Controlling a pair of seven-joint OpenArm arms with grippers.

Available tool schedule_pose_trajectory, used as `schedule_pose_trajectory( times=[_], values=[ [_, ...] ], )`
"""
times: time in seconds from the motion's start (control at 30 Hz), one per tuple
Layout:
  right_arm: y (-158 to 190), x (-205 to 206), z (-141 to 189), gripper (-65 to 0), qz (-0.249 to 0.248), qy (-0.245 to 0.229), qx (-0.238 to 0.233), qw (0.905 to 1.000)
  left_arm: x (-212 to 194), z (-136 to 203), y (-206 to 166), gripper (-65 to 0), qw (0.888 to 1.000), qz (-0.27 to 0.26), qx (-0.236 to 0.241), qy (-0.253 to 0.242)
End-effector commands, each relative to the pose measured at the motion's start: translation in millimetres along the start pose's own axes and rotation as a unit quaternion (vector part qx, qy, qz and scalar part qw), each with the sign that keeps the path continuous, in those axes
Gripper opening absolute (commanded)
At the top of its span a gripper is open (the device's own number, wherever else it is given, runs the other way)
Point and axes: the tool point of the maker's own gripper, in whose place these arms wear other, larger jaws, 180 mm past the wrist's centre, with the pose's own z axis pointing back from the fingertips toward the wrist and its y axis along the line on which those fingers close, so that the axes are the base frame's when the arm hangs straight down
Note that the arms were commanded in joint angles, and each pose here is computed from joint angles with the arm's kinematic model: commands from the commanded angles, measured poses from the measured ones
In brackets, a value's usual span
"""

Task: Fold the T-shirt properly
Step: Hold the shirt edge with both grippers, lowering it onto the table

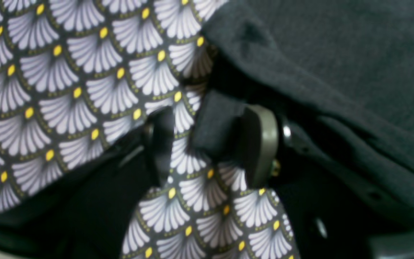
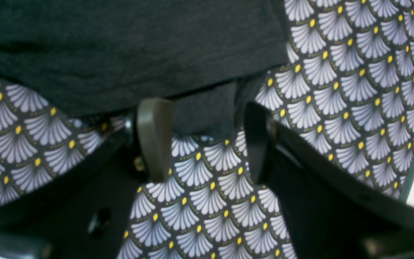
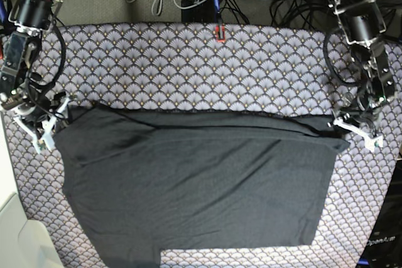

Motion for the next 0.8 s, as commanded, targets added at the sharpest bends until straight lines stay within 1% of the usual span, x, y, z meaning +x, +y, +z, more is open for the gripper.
schedule_pose_trajectory(
  times=[0.0,0.27,0.37,0.4,0.43,0.5,0.6,0.63,0.77],
  values=[
    [-11,18,7,-31.8,0.007,-0.025,-0.013,0.9996,23,4,3,-34.2,1.000,-0.005,0.001,-0.028],
    [-12,19,7,-31.8,0.007,-0.027,-0.013,0.9995,-8,-5,11,-34.3,1.000,0.012,0.007,0.012],
    [-11,14,3,-31.8,0.000,-0.020,-0.009,0.9998,-16,-8,12,-35.8,1.000,0.018,0.004,0.024],
    [-11,9,0,-31.8,-0.005,-0.014,-0.006,0.9999,-17,-8,12,-37.9,1.000,0.018,0.004,0.024],
    [-12,11,-3,-31.8,-0.010,-0.015,-0.003,0.9998,-18,-8,12,-41.8,1.000,0.017,0.005,0.025],
    [-13,9,-7,-31.8,-0.019,-0.015,0.001,0.9997,-18,-8,12,-51.5,1.000,0.017,0.005,0.025],
    [-13,3,-11,-31.8,-0.025,-0.006,0.005,0.9997,-18,-8,12,-63.4,1.000,0.017,0.004,0.025],
    [-13,4,-12,-31.8,-0.026,-0.008,0.006,0.9996,-17,-8,12,-65.0,1.000,0.017,0.004,0.024],
    [-18,6,-11,-31.8,-0.027,-0.018,0.002,0.9995,-15,-7,12,-64.7,1.000,0.016,0.004,0.022]
  ],
)
